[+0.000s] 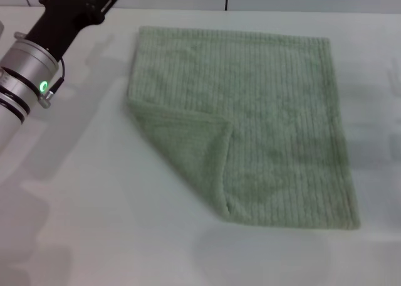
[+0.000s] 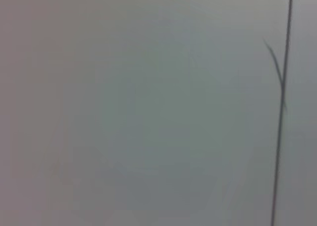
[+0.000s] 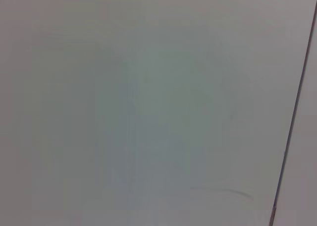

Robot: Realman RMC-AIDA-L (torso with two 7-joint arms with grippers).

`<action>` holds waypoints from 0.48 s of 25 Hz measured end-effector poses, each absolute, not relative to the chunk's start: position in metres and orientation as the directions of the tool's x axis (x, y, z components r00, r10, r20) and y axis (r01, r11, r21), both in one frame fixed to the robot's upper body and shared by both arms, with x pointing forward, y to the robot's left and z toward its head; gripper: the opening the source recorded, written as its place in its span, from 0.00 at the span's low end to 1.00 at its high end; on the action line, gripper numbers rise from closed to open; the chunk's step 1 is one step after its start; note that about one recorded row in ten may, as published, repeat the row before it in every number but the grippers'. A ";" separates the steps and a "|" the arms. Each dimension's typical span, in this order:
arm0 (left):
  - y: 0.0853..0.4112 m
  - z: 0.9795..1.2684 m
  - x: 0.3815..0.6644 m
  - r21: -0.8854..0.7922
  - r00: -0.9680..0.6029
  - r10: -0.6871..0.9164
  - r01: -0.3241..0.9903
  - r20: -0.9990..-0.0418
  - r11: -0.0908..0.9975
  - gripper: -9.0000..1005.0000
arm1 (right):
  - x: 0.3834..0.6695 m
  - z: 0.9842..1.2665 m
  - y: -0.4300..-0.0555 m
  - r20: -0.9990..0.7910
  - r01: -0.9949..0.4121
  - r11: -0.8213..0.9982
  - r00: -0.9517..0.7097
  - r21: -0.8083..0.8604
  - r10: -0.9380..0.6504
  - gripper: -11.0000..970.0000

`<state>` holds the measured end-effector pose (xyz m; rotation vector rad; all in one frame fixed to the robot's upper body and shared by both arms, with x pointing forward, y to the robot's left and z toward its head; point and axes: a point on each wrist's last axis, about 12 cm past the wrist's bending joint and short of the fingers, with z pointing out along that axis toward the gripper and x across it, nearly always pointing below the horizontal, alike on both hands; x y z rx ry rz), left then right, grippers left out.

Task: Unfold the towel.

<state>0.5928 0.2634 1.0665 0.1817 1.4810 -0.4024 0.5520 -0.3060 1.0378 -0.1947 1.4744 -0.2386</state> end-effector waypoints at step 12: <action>0.264 1.074 0.602 -0.131 0.043 -0.157 0.359 -0.987 0.924 0.78 | 0.558 1.042 -0.300 -0.960 0.034 0.965 0.095 -0.260 -0.262 0.57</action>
